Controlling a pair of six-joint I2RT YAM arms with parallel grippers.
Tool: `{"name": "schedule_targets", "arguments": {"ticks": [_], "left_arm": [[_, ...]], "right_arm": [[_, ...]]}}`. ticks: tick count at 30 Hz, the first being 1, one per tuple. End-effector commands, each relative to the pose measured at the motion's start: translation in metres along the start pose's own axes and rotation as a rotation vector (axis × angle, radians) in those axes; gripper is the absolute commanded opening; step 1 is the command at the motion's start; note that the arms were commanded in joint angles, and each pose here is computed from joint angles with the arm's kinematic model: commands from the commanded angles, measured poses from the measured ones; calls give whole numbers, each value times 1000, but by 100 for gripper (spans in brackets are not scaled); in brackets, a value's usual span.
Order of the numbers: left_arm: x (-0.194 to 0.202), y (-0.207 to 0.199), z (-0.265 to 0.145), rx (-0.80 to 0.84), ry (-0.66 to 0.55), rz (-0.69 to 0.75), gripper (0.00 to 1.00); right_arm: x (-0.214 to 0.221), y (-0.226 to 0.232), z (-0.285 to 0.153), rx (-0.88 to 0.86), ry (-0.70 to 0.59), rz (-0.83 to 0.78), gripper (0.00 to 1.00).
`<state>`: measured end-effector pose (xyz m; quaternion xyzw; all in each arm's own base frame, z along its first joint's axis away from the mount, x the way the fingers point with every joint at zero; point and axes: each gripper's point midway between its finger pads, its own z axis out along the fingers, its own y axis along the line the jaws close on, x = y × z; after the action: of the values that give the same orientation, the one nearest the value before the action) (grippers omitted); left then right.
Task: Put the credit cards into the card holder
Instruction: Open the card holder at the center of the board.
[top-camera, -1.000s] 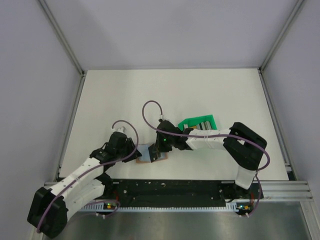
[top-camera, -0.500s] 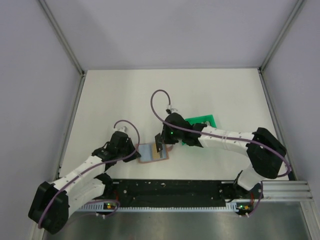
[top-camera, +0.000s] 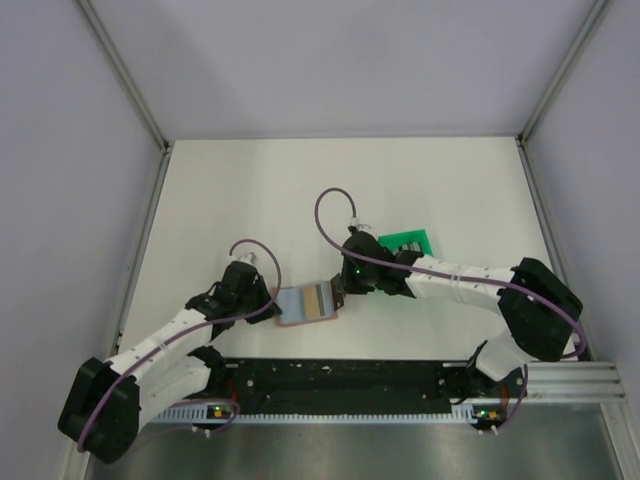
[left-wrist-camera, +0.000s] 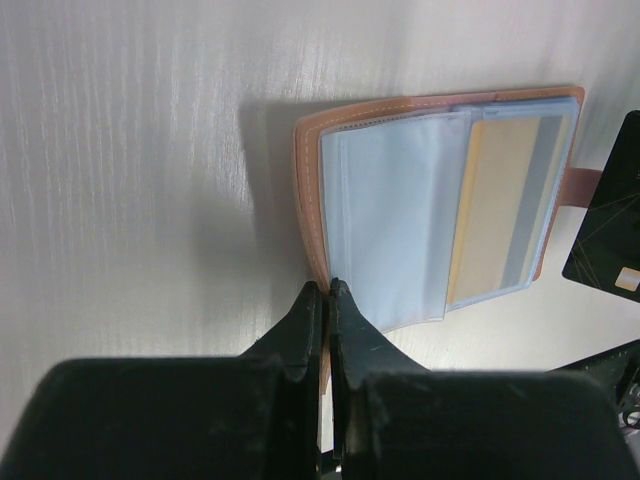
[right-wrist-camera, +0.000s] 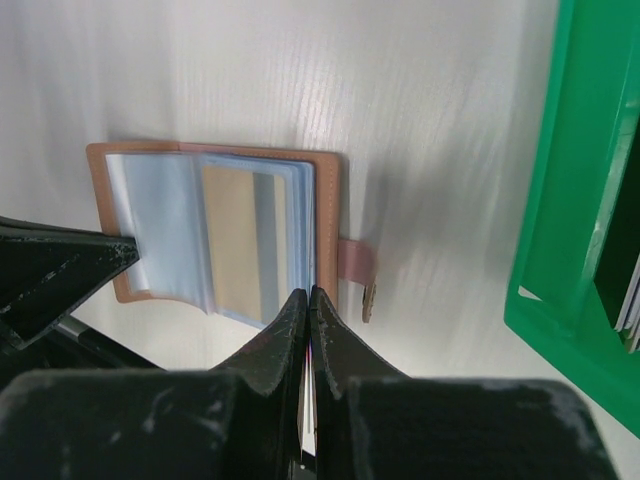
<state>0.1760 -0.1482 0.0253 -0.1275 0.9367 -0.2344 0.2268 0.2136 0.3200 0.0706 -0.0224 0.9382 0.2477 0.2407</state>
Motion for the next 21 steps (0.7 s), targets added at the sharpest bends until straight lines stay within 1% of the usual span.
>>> {"name": "schedule_targets", "arguments": {"ticks": [1, 14, 21], "left_arm": [[-16, -11, -1, 27, -45, 28, 0], [-12, -13, 1, 44, -28, 34, 0], [-10, -18, 4, 66, -8, 41, 0]], "right_arm": [[-2, -4, 6, 8, -6, -6, 0], [12, 2, 24, -25, 60, 9, 0], [4, 28, 14, -126, 63, 1, 0]]}}
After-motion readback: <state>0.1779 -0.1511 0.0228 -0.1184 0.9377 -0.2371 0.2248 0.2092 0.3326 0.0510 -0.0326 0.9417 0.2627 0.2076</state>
